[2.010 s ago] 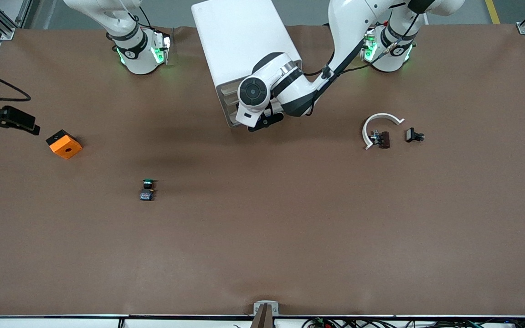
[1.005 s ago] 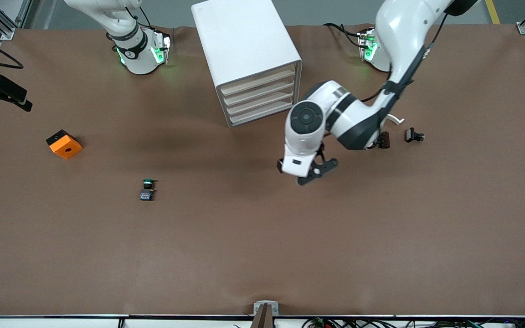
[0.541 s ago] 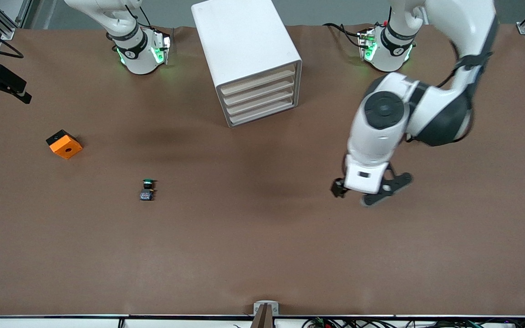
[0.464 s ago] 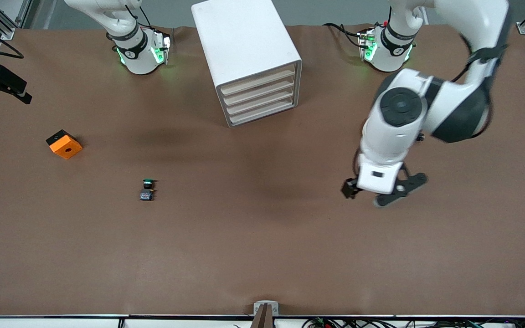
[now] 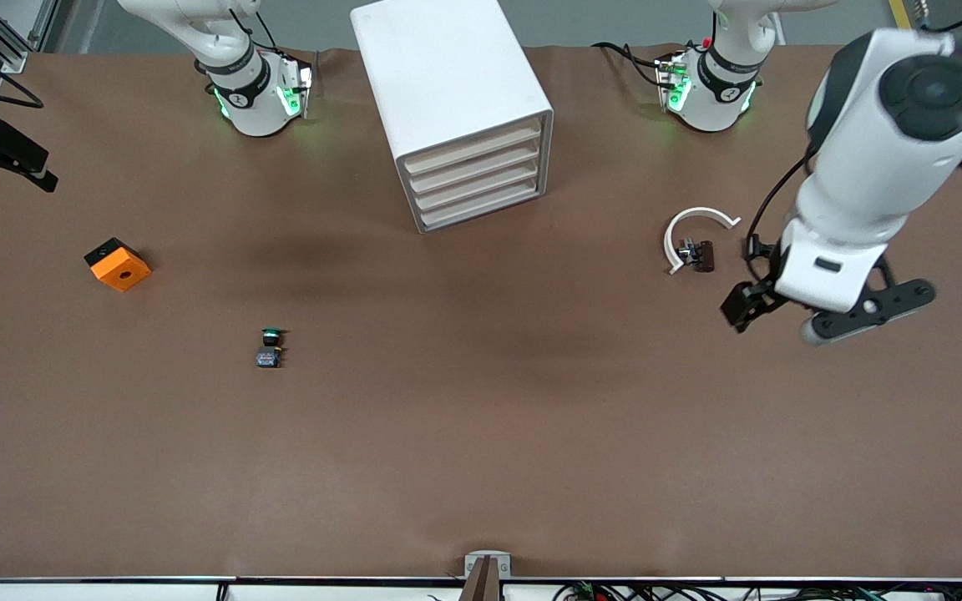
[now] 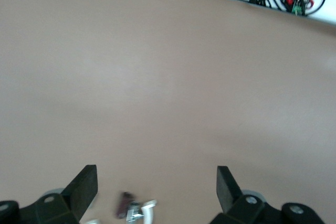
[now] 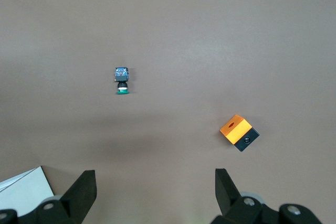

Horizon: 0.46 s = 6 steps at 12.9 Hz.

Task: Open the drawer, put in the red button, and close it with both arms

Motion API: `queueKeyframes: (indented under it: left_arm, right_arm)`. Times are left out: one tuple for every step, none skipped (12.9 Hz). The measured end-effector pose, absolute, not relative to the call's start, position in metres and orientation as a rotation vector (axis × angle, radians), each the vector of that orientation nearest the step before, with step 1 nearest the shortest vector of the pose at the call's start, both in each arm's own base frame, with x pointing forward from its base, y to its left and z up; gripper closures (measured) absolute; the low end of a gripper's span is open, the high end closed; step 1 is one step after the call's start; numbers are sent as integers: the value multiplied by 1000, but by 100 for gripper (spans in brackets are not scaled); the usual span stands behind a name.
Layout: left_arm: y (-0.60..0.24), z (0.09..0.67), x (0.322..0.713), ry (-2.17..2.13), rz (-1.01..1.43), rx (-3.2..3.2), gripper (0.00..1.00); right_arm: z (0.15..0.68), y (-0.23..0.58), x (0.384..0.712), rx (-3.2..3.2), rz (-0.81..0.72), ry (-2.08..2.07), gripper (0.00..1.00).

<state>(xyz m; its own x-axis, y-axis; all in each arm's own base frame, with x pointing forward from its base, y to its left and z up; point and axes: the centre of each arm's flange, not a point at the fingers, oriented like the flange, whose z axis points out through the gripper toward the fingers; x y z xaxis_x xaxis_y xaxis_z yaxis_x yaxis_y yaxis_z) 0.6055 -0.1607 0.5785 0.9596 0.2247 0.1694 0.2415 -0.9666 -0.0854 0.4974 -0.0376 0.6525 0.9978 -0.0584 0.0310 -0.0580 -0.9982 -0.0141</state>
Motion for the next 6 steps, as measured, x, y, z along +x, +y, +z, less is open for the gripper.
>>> queueKeyframes:
  left_arm:
    - [-145,593,598,-325,-216,-3020,0]
    - [-128,605,591,-320,-188,-3043,0]
    - [-111,615,585,-335,-166,-3067,0]
    - [-94,622,578,-348,-155,-3085,0]
    - [-82,626,571,-340,-150,-3094,0]
    - [-75,629,563,-328,-147,-3096,0]
  right_arm:
    - [652,-37,497,-3127,-49,90,0]
    - [652,-37,497,-3127,-49,89,0]
    - [652,-37,497,-3127,-49,88,0]
    - [652,-36,497,-3127,-49,86,0]
    - [652,-36,497,-3127,-49,85,0]
    - [652,-36,497,-3127,-49,85,0]
